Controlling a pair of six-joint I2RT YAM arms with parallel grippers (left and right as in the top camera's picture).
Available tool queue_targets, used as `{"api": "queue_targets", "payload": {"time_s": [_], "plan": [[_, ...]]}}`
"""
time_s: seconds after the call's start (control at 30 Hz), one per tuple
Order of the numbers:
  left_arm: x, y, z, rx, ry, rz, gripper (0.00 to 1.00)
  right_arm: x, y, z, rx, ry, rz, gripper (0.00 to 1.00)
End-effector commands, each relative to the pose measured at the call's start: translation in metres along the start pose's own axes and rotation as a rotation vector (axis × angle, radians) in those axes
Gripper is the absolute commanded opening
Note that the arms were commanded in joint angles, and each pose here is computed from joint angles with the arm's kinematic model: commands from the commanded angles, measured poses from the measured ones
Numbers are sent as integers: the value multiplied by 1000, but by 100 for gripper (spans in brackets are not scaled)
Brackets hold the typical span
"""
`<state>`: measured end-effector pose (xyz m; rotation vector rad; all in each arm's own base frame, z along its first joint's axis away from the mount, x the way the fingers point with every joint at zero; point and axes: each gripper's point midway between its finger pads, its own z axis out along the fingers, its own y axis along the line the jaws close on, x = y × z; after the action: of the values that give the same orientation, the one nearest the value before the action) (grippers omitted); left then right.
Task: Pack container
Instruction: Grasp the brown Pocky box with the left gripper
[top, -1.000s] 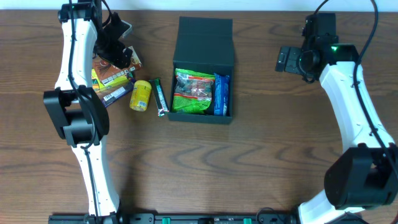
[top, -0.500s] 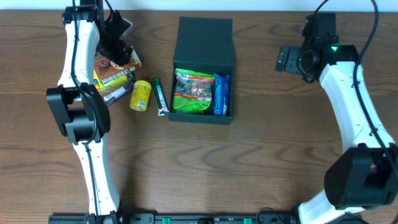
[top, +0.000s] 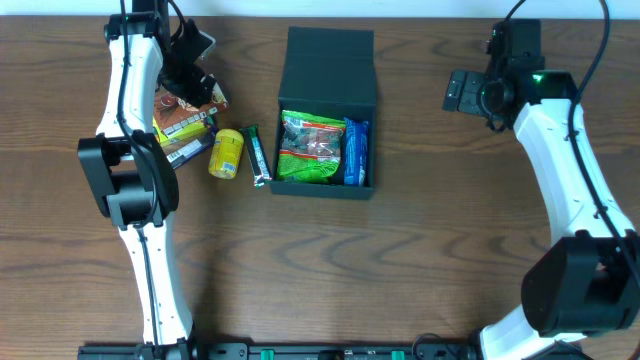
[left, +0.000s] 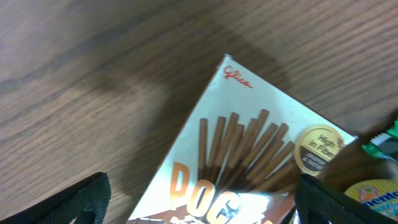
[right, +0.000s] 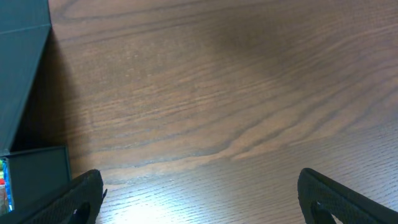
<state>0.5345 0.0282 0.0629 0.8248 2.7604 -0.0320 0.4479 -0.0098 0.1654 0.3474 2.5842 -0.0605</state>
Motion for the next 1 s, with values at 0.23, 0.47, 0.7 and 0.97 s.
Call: {"api": "queue_targets", "payload": {"time_s": [0.23, 0.47, 0.7, 0.97], "plan": [[5, -21, 4, 111, -4, 181, 95, -1, -2, 1, 3, 1, -3, 99], [6, -20, 4, 108, -6, 263, 95, -1, -3, 1, 10, -1, -51, 99], [9, -19, 11, 115, -10, 282, 95, -1, -3, 1, 10, 0, -51, 99], [26, -25, 34, 149, 19, 266, 95, 2, -4, 1, 12, 12, -52, 99]]}}
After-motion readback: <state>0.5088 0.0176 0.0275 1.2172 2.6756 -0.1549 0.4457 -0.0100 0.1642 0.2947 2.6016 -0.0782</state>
